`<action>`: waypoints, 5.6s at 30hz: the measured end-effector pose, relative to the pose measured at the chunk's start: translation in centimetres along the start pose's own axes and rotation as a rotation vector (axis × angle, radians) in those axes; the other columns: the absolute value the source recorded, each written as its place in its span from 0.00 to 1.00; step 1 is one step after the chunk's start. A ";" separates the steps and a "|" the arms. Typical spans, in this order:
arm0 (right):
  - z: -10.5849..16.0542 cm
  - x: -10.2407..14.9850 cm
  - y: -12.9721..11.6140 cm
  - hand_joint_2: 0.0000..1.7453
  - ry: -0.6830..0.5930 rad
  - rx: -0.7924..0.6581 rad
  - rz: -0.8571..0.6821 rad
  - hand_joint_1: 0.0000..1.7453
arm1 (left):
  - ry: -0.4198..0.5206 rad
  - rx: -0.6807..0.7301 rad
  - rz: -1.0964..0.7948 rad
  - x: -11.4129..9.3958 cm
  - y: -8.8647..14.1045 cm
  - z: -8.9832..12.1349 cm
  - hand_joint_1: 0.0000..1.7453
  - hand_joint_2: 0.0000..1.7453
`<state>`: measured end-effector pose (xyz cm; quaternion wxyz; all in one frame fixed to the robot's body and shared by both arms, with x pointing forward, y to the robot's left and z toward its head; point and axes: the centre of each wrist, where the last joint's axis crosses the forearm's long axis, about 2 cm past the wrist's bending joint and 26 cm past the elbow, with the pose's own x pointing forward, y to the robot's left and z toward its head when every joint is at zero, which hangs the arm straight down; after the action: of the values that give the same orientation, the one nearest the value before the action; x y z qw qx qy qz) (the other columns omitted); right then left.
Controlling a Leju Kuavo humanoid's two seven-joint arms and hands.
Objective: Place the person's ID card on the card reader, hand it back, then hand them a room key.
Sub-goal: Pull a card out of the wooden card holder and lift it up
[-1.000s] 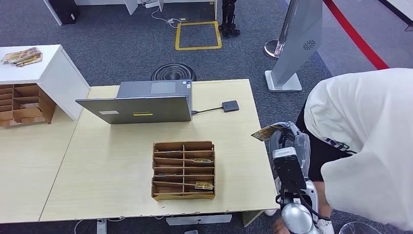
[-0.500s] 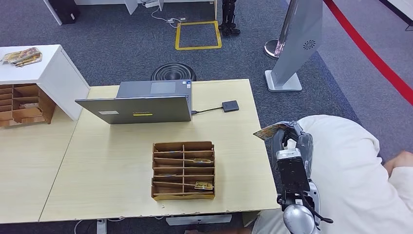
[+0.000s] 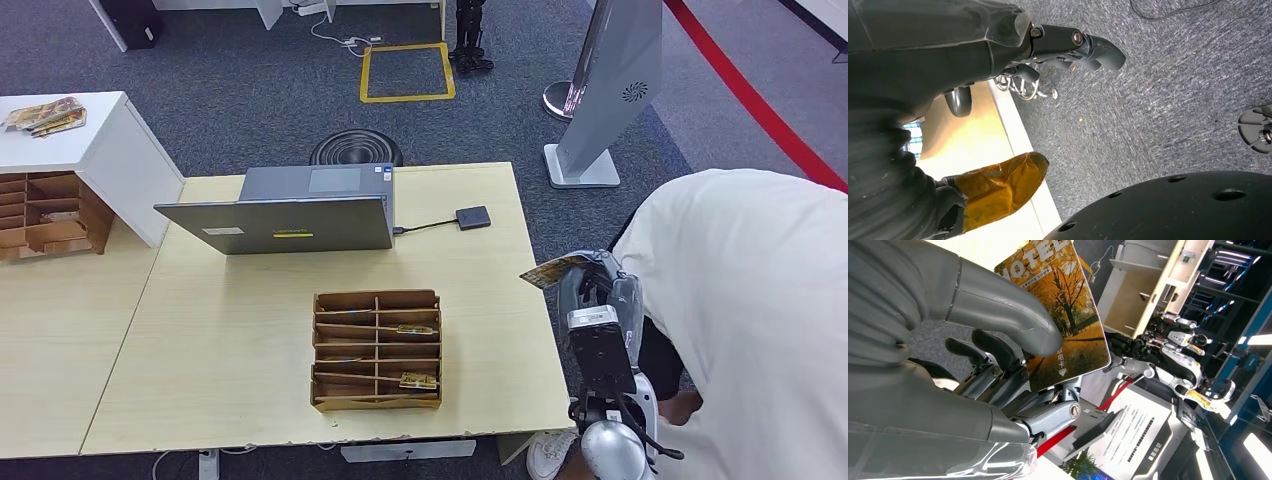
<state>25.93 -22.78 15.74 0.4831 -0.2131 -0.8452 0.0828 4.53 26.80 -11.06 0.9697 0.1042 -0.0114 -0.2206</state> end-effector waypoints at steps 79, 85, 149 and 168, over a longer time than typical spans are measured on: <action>-5.1 1.8 3.6 0.00 -0.040 0.299 -0.048 0.00 | -0.025 -0.001 -0.090 0.3 0.1 0.0 0.00 1.00; -5.1 1.8 3.7 0.00 -0.040 0.304 -0.047 0.00 | -0.025 -0.001 -0.091 0.3 0.1 0.0 0.00 1.00; 2.8 3.4 8.9 1.00 -0.300 0.472 0.293 0.34 | -0.006 -0.005 -0.053 0.3 0.1 0.0 0.00 1.00; 3.7 3.5 9.9 1.00 -0.310 0.559 0.300 0.49 | -0.007 -0.004 -0.054 0.3 0.1 0.0 0.00 1.00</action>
<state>24.01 -12.10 13.12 0.3710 -0.1795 -0.8124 0.4124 4.83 26.77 -11.02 0.9636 0.1016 -0.0114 -0.2471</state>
